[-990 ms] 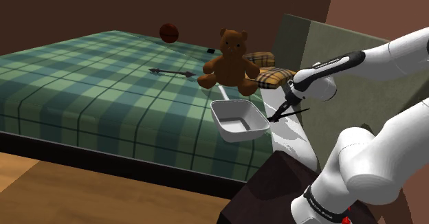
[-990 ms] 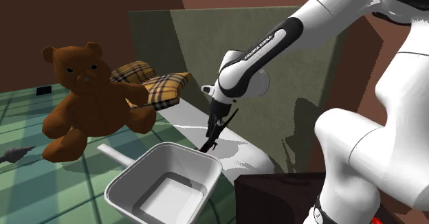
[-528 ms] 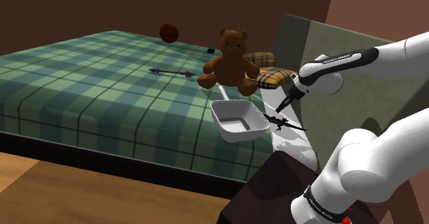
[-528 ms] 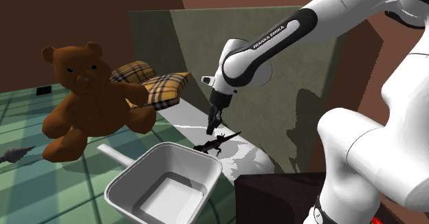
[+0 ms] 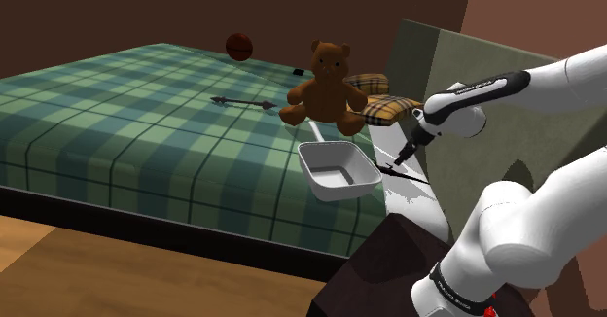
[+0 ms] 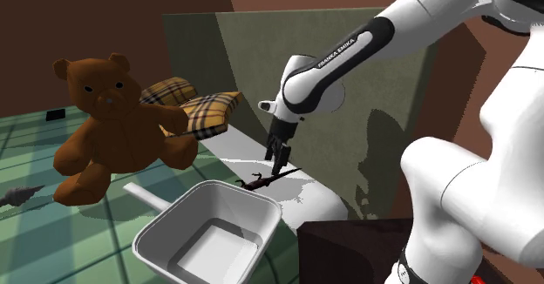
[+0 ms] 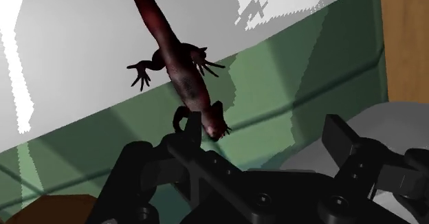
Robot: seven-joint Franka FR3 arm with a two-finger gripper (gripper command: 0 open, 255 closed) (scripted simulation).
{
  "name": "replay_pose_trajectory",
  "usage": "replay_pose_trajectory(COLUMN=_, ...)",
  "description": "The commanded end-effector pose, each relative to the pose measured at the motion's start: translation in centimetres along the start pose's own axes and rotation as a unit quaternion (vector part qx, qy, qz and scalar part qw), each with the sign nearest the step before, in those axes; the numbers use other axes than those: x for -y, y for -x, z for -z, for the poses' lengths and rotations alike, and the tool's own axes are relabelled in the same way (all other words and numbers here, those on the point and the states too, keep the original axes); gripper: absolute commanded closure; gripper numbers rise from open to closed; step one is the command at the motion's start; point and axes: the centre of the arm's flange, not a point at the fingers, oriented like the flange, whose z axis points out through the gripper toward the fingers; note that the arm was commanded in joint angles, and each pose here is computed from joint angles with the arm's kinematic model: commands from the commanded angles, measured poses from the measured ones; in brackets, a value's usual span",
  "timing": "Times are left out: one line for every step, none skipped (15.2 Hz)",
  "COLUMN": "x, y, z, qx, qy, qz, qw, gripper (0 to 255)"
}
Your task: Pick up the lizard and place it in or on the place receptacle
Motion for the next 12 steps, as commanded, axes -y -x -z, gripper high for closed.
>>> replay_pose_trajectory(x=-1.2, y=1.3, z=-1.6, qx=0.010, qy=0.003, qz=0.048, qw=0.9988, gripper=0)
replay_pose_trajectory(x=-1.9, y=2.0, z=-2.4, qx=0.014, qy=0.005, qz=0.071, qw=0.9974, gripper=0)
replay_pose_trajectory(x=-2.6, y=2.6, z=-3.1, qx=0.019, qy=0.006, qz=0.093, qw=0.9954, gripper=0)
replay_pose_trajectory(x=-3.3, y=3.2, z=-3.8, qx=0.024, qy=0.007, qz=0.116, qw=0.9930, gripper=0)
replay_pose_trajectory(x=-4.1, y=3.8, z=-4.5, qx=0.028, qy=0.009, qz=0.138, qw=0.9900, gripper=0)
replay_pose_trajectory(x=-4.9, y=4.4, z=-5.3, qx=0.033, qy=0.010, qz=0.160, qw=0.9865, gripper=0)
replay_pose_trajectory(x=-5.7, y=4.9, z=-6.0, qx=0.037, qy=0.011, qz=0.182, qw=0.9825, gripper=0)
replay_pose_trajectory(x=-6.1, y=5.1, z=-6.2, qx=0.039, qy=0.012, qz=0.191, qw=0.9808, gripper=0)
replay_pose_trajectory(x=-6.1, y=5.1, z=-6.8, qx=0.039, qy=0.012, qz=0.191, qw=0.9808, gripper=0)
replay_pose_trajectory(x=-6.1, y=5.1, z=-7.3, qx=0.039, qy=0.012, qz=0.191, qw=0.9808, gripper=0)
replay_pose_trajectory(x=-6.1, y=5.2, z=-7.8, qx=0.039, qy=0.012, qz=0.191, qw=0.9808, gripper=0)
replay_pose_trajectory(x=-6.2, y=5.2, z=-8.3, qx=0.039, qy=0.012, qz=0.191, qw=0.9808, gripper=0)
